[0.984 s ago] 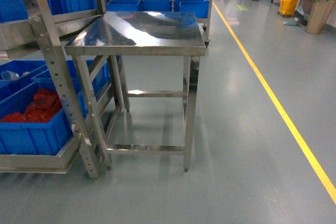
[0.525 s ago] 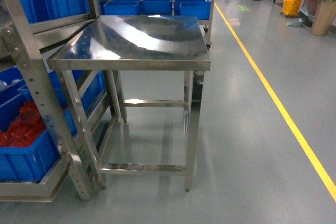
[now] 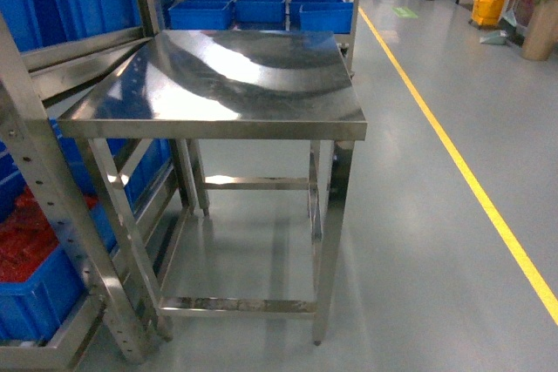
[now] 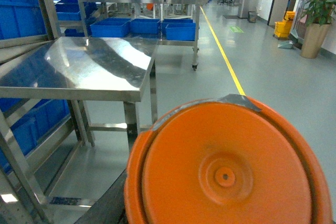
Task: Sort blue parts and orange caps into right shelf containers
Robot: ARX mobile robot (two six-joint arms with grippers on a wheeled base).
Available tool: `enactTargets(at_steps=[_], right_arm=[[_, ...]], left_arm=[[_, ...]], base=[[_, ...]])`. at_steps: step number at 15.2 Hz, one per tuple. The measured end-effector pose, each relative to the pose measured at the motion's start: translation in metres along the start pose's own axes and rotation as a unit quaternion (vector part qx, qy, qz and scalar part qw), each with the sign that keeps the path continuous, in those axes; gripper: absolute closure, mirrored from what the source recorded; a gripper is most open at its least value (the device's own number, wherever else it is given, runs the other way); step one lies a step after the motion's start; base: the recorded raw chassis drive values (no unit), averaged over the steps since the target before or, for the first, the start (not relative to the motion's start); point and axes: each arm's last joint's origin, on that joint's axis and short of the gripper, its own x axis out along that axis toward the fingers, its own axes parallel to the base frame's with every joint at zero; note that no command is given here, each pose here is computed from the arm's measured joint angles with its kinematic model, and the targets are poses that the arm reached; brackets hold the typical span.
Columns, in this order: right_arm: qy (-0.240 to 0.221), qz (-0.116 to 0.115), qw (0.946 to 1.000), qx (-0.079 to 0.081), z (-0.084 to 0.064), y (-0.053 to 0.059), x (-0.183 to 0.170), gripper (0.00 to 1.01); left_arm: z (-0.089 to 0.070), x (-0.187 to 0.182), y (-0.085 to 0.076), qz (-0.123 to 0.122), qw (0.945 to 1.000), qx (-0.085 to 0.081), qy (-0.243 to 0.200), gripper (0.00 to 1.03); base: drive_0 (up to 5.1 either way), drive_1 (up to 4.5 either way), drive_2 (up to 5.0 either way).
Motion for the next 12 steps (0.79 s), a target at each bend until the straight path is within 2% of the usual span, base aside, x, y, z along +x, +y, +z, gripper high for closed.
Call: enactTargets(at_steps=[12], right_arm=[[0.001,0.0,1.0,0.0,-0.0001,0.0,0.0,0.58]], left_arm=[[0.0,0.0,0.0,0.0,1.0,0.0,0.0,0.61]], base=[[-0.1,2.56,-2.8]])
